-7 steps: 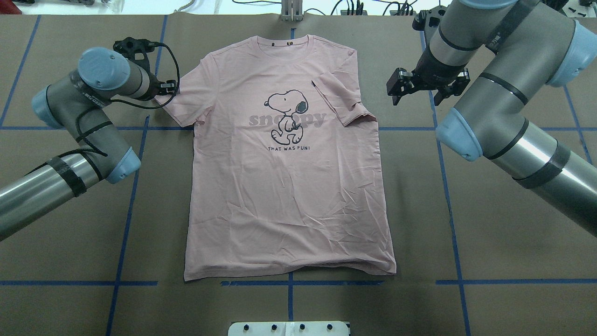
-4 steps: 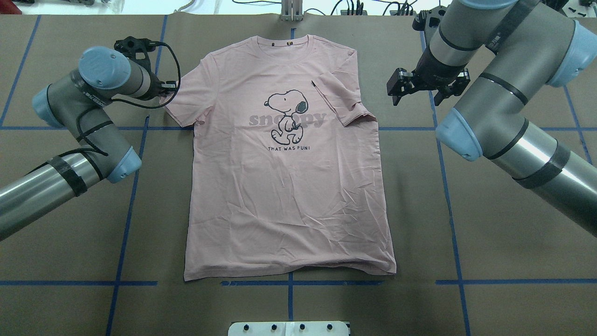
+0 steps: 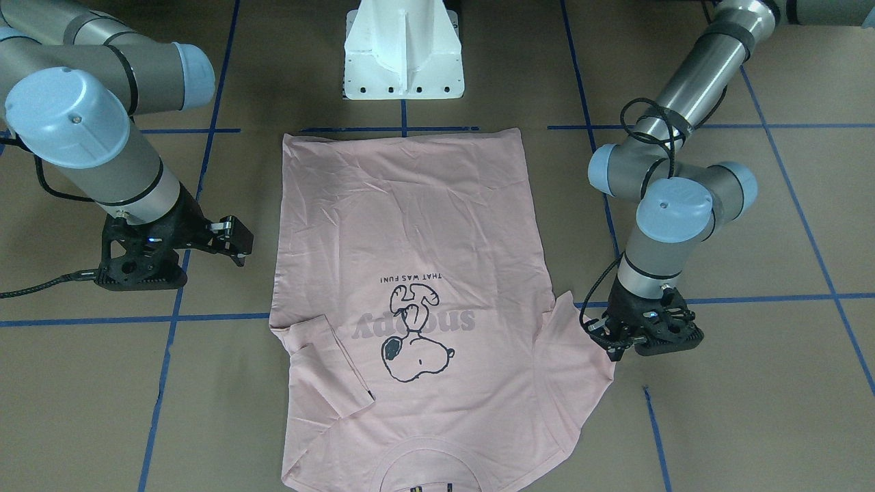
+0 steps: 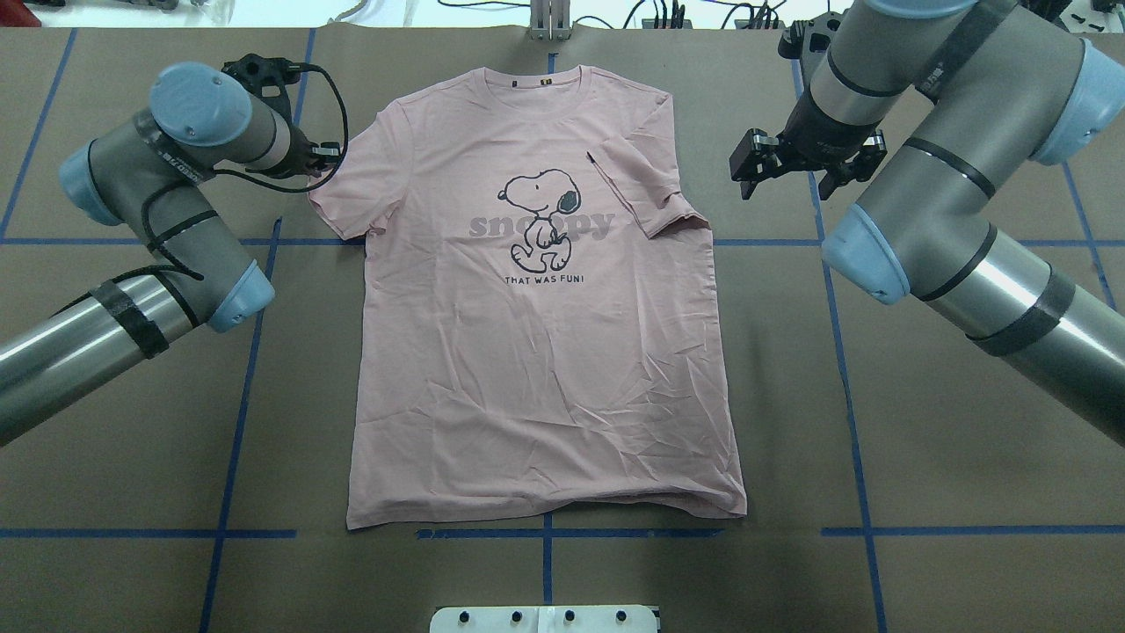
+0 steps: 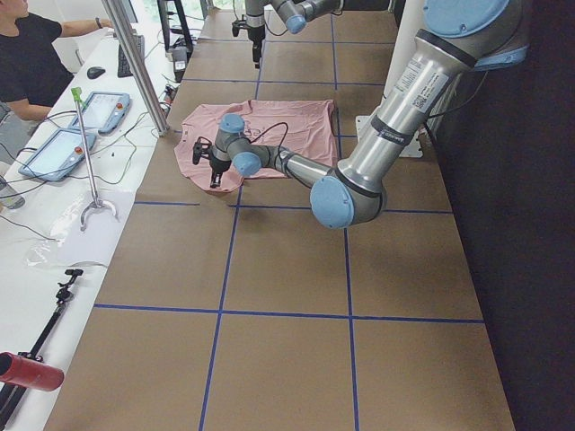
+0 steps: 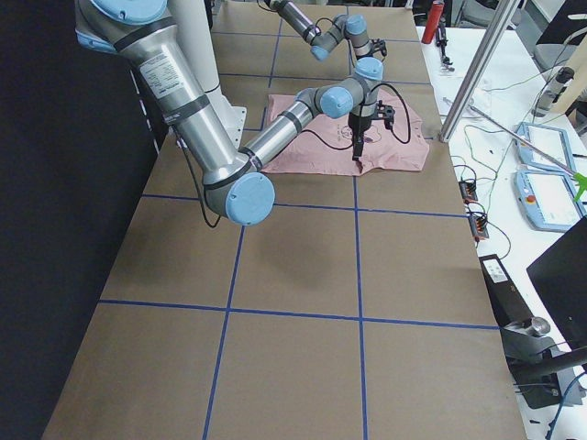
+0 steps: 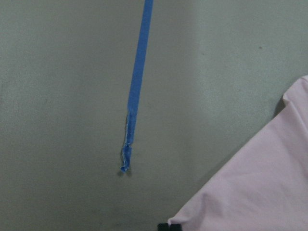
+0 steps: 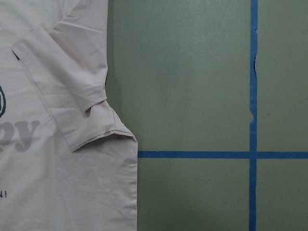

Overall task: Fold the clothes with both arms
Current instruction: 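Fold the other sleeve inward with the left gripper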

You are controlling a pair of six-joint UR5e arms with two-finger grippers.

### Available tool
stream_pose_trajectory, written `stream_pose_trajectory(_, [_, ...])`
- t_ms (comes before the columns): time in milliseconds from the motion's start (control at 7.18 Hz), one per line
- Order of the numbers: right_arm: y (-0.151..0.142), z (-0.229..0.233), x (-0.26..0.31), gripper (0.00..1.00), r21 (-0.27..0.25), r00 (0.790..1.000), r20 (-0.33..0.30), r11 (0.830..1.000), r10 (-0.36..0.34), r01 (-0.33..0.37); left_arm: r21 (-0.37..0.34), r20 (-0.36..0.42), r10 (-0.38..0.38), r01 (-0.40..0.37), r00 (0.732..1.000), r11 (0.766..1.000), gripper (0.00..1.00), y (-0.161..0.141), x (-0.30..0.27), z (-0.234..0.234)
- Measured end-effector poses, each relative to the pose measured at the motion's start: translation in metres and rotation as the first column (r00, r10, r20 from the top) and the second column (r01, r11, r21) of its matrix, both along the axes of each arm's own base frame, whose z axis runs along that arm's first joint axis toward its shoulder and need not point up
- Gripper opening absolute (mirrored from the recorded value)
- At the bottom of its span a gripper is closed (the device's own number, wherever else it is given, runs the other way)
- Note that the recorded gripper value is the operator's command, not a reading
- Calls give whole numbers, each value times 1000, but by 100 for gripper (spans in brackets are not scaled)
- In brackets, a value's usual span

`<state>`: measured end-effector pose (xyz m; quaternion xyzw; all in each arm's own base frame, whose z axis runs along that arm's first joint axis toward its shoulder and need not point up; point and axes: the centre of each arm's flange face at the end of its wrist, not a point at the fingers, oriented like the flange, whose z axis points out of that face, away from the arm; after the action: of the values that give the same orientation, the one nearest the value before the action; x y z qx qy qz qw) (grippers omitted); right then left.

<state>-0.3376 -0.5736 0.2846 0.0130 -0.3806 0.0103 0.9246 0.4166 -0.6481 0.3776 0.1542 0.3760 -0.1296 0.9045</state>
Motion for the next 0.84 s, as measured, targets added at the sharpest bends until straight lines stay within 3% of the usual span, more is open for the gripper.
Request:
stream_pose_trajectory(279, [1, 2, 1, 100, 3, 1000, 2, 1000, 0, 0, -69, -55, -53, 49, 997, 996, 0, -6, 15, -78])
stream_pose_trajectory(696, [4, 13, 3, 100, -3, 1000, -6, 1000, -3, 3, -193, -157, -139, 107, 978, 975, 0, -15, 103, -151])
stream_pose_trajectory(836, [4, 15, 3, 100, -4, 1000, -8, 1000, -2, 2, -206, -172, -153, 117, 973, 972, 13, -21, 119, -147])
